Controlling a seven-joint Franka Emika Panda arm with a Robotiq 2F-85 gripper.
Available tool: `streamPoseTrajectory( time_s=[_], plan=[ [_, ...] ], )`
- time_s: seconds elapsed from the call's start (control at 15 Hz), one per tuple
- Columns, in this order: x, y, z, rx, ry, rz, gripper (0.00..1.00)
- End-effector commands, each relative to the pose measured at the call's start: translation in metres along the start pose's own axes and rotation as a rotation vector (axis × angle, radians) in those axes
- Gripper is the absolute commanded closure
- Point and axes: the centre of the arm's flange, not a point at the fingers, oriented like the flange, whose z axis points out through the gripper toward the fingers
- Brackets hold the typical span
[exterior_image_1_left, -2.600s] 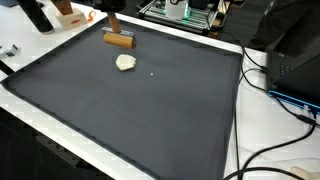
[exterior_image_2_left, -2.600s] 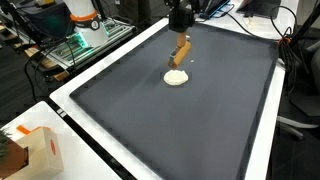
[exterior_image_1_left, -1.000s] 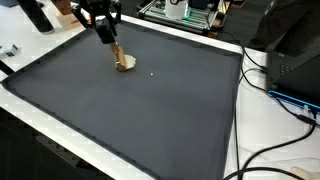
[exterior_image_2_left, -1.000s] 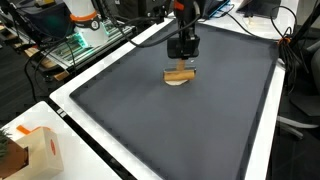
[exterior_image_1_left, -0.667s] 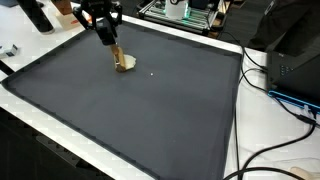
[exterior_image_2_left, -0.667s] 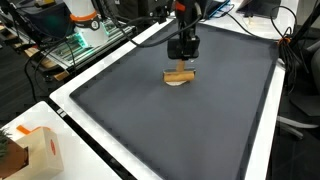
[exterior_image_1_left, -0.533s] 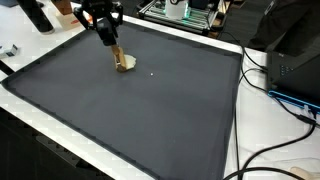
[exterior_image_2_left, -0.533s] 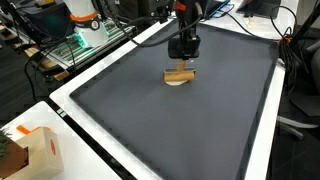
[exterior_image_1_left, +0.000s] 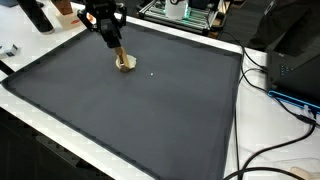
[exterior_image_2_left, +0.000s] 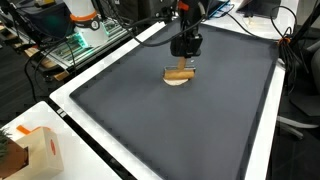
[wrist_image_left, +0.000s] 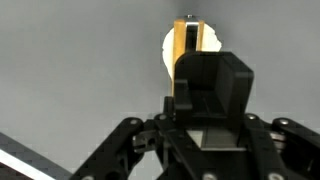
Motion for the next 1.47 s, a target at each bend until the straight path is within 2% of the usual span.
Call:
streamPoseTrajectory(
  time_s=[0.0,0.33,0.67,1.4],
  plan=[
    [-0.0029,-0.0068,0.0274,0.063,-0.015,-0.010,0.76],
    [-0.0018,-0.0094,0.0301,0.065,-0.015,-0.033,0.76],
    [-0.0047,-0.0095,0.0319,0.099,0.003,-0.040,0.76],
    [-0.0098,-0.0113,0.0356,0.160,-0.026,-0.035,0.76]
  ],
)
